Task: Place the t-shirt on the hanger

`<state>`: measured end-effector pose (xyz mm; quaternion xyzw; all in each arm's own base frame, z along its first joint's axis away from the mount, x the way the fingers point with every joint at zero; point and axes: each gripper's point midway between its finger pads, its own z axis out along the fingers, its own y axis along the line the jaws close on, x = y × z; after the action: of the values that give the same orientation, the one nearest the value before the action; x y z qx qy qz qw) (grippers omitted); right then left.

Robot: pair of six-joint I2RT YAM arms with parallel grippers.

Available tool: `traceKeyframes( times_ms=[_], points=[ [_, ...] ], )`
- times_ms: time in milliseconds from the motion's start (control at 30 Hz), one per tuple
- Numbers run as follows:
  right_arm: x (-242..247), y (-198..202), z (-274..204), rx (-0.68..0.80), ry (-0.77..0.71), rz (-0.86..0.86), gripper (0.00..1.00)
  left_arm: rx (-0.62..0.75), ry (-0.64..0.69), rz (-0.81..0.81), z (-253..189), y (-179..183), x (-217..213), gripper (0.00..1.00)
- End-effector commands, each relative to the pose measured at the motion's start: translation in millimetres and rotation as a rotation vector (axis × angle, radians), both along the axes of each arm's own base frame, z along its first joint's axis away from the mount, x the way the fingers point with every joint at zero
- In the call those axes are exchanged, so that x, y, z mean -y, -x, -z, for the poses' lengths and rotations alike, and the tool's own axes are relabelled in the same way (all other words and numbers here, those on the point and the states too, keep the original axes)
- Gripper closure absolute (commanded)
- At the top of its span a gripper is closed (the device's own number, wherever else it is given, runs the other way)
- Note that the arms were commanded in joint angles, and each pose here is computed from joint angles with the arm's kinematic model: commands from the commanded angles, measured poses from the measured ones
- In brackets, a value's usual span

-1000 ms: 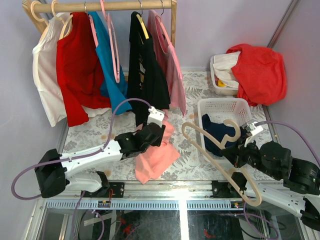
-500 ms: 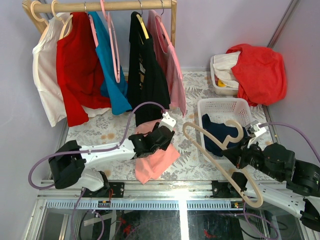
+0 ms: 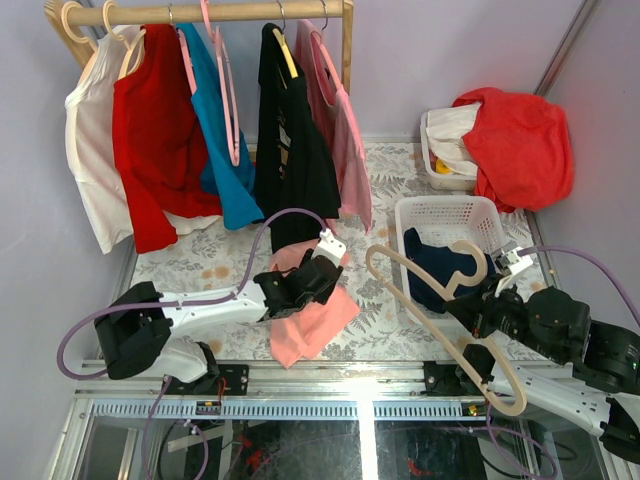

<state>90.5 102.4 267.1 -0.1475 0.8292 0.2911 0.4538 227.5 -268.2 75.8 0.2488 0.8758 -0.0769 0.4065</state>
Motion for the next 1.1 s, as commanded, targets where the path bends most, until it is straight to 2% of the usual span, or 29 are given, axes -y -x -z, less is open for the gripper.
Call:
traceKeyframes(
  times_ms=[0, 367, 1067],
  points=[
    [-2.2, -5.2, -7.0, 0.022, -0.024, 0.019, 1.0, 0.033, 0.058, 0.03, -9.0, -5.8, 13.2, 0.56],
    [-2.7, -6.3, -4.2, 0.021, -0.017, 0.022, 1.0, 0.003, 0.063, 0.077, -2.5, 1.4, 17.6, 0.56],
    [1.2, -6.8, -3.5, 0.027, -0.007, 0.031, 1.0, 0.063, 0.038, 0.081, -20.7, -26.6, 43.1, 0.6]
  ],
)
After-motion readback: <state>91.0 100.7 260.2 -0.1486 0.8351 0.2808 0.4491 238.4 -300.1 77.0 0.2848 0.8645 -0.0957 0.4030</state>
